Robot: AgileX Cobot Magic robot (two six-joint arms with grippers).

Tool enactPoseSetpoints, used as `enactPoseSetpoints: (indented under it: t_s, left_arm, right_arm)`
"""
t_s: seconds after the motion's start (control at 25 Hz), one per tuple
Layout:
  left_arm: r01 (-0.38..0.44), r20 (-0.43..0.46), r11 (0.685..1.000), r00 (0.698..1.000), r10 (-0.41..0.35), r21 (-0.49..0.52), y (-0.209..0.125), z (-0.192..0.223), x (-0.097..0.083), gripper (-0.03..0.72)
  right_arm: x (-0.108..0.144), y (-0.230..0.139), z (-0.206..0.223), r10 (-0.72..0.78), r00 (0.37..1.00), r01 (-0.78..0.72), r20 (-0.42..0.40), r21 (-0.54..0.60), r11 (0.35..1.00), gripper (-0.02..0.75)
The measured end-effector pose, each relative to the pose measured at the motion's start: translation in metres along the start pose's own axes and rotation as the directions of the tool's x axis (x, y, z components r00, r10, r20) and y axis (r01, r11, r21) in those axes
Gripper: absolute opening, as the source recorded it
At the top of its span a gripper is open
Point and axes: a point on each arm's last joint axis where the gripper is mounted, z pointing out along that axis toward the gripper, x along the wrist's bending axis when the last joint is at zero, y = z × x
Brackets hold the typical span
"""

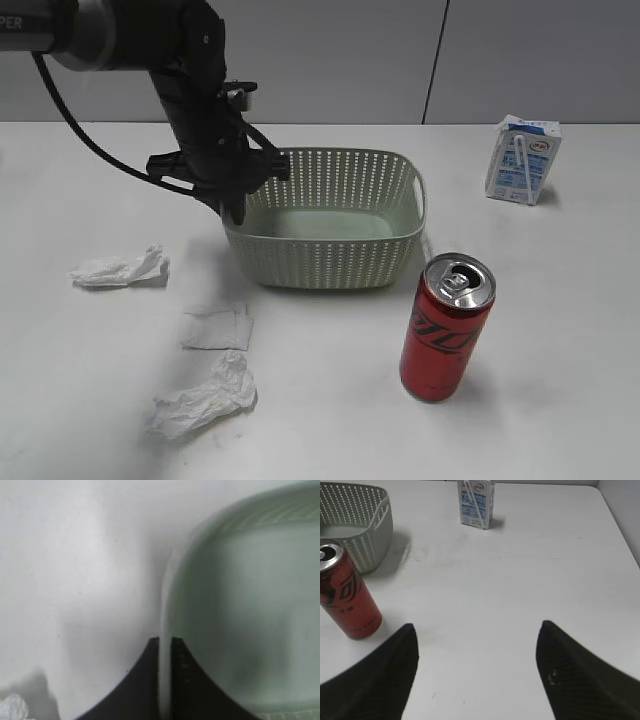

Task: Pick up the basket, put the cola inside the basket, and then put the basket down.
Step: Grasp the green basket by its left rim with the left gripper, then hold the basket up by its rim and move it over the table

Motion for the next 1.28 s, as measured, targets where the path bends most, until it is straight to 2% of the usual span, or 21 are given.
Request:
enactPoseSetpoints:
  t_s: [0.08, 0.4, 0.72, 0.92, 1.04, 1.16, 1.28]
  left_arm:
    - [0.013, 0.013, 1.0, 1.0, -0.013, 0.001, 0.0, 0.0, -0.001, -0.003]
    - [0.115, 0.069, 0.992, 0.991, -0.119, 0.059, -0.002, -0.013, 0.005, -0.003]
    - [0.079, 0.027, 0.997, 0.996, -0.08, 0.019, -0.017, -0.083, 0.009, -0.003]
    - [0.082, 0.011, 0.997, 0.997, -0.082, 0.001, -0.045, -0.094, 0.017, -0.003]
    - [0.107, -0.003, 0.994, 0.994, -0.107, 0.018, -0.063, -0.085, 0.028, -0.003]
    - [0.12, -0.015, 0.992, 0.993, -0.119, 0.037, -0.075, -0.076, 0.035, -0.003]
    - [0.127, -0.023, 0.991, 0.992, -0.126, 0.052, -0.083, -0.066, 0.038, -0.003]
  right_arm:
    - [0.0, 0.0, 0.0, 0.0, 1.0, 0.0, 0.0, 0.0, 1.0, 0.552]
    - [0.0, 0.0, 0.0, 0.0, 1.0, 0.0, 0.0, 0.0, 1.0, 0.549]
    - [0.0, 0.0, 0.0, 0.001, 1.0, -0.001, -0.001, -0.001, 1.0, 0.517]
    - [0.004, 0.003, -0.002, 0.032, 0.999, -0.032, -0.044, -0.02, 0.999, 0.511]
    - [0.006, 0.018, -0.006, 0.051, 0.996, -0.052, -0.07, -0.02, 0.998, 0.51]
    - [0.008, 0.044, -0.004, 0.053, 0.994, -0.049, -0.094, 0.049, 0.998, 0.521]
    - [0.011, 0.076, 0.003, 0.051, 0.989, -0.034, -0.138, 0.124, 0.992, 0.604]
